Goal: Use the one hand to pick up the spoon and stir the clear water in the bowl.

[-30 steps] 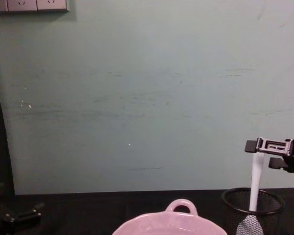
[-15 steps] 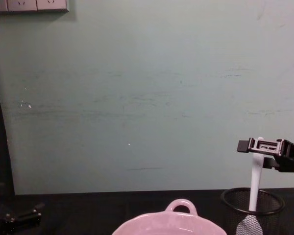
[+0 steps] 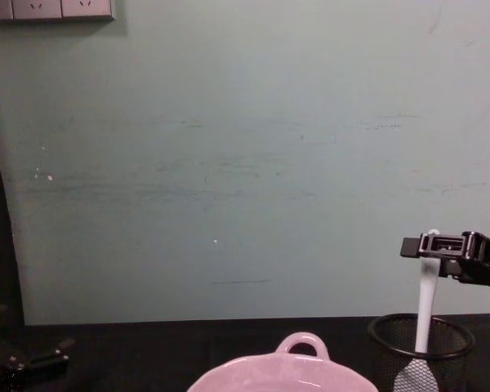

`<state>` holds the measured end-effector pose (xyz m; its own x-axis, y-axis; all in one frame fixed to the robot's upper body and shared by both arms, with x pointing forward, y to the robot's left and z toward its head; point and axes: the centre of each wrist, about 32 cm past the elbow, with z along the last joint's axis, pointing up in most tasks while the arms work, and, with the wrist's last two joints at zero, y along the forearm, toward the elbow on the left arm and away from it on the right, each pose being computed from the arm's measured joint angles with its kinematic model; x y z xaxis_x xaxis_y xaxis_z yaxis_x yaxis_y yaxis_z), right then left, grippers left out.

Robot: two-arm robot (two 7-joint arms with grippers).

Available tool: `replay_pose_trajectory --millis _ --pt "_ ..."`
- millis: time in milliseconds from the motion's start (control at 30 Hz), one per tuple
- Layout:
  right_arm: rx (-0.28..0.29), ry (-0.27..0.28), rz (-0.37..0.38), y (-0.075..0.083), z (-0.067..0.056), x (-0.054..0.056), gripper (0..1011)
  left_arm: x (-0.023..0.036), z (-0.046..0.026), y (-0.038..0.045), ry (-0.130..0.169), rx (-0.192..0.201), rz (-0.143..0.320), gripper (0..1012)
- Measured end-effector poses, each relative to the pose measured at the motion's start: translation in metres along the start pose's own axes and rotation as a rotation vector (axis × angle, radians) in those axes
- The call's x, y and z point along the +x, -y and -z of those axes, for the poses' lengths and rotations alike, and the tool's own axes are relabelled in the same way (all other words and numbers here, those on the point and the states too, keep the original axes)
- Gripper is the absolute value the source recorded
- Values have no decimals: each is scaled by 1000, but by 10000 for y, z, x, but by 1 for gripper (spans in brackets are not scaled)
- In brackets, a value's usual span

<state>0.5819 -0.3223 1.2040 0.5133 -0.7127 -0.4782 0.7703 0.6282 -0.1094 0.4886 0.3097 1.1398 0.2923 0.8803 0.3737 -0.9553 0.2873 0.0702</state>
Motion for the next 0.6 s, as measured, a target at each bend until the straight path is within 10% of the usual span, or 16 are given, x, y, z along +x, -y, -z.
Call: replay_pose_trajectory --millis 600 --pt "0 0 4 5 -1 -1 151 0 0 0 0 0 0 1011"
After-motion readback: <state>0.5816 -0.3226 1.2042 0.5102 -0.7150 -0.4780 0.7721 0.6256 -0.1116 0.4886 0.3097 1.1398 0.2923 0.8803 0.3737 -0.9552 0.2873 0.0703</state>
